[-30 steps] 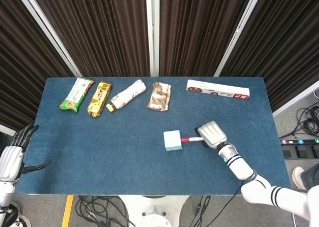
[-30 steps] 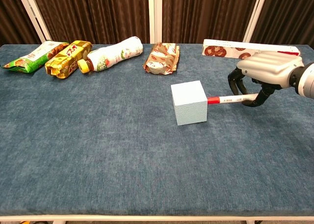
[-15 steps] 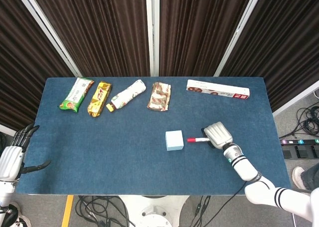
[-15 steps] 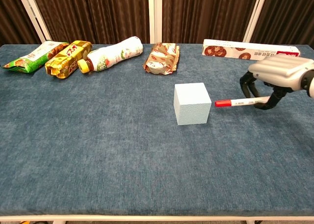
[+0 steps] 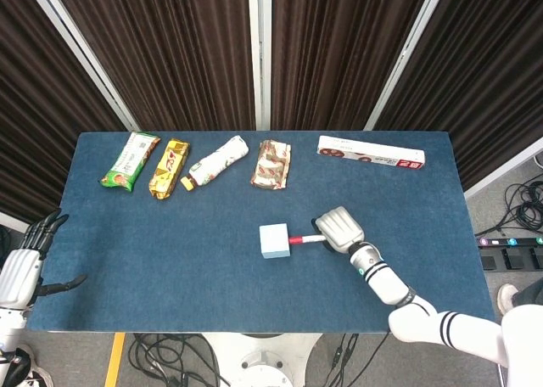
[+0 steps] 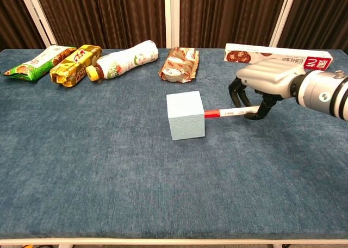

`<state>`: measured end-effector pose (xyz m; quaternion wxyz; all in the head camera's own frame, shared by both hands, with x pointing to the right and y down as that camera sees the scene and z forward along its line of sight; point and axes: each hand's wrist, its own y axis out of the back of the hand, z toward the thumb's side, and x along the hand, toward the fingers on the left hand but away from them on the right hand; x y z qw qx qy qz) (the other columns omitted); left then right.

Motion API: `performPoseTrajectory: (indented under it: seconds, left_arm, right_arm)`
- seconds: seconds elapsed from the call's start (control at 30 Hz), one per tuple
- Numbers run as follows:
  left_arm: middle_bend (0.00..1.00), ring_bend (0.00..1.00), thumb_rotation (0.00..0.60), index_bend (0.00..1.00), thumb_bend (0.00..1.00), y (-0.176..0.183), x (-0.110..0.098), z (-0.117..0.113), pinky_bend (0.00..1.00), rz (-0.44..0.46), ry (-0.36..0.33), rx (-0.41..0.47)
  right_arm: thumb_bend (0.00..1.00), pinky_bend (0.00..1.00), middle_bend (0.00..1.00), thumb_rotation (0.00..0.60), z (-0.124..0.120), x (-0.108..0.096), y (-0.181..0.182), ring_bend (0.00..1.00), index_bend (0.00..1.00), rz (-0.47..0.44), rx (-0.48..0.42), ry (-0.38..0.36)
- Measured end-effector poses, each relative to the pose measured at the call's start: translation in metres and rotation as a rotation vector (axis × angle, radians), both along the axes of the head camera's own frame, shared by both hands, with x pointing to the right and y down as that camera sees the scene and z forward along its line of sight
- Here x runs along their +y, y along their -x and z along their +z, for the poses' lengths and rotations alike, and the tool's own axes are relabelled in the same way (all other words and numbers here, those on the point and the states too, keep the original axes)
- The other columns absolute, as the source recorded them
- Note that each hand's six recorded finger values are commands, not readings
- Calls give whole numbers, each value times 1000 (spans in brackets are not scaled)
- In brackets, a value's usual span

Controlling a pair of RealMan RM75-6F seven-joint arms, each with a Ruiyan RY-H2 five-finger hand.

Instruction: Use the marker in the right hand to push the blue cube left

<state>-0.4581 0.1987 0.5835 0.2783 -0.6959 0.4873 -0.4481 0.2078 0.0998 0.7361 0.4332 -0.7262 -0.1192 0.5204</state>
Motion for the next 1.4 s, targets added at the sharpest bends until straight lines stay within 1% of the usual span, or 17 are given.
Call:
performPoseTrajectory:
  seconds: [0.1,0.3,0.4,0.6,0.8,1.07,1.2,1.4]
  left_arm:
    - [19,0,600,111,41,0,0,0,0,-1,1,-2]
    - [19,0,600,112,42,-1,1,1,0,2,1,-3]
    - [19,0,600,112,42,-1,1,0,0,1,0,-3]
    - [20,0,600,111,42,1,0,0,0,-5,-1,-2]
    - [19,0,600,111,43,4,-1,-1,0,-12,1,-2]
    - [19,0,600,113,43,7,-2,-1,0,-20,5,-4]
    - [19,0,600,112,44,8,-3,-2,0,-25,7,-1]
    - [19,0,600,113,45,8,-4,-3,0,-22,4,0]
  right_arm:
    - [273,1000,644,600,1,1,-3,999,652,2,16,2]
    - [274,1000,643,600,0,1,-24,1000,652,19,54,-2]
    - [273,1000,644,600,1,2,-26,999,653,21,58,3]
    - [275,1000,644,600,2,2,-8,999,654,1,33,5]
    - [274,1000,646,600,2,-2,24,1000,656,-25,-1,6]
    - [275,1000,645,600,7,2,69,1000,657,-41,-32,36]
    - [276,1000,645,600,6,2,73,1000,657,-43,-21,25]
    - [275,1000,645,600,7,2,51,1000,657,-27,27,24]
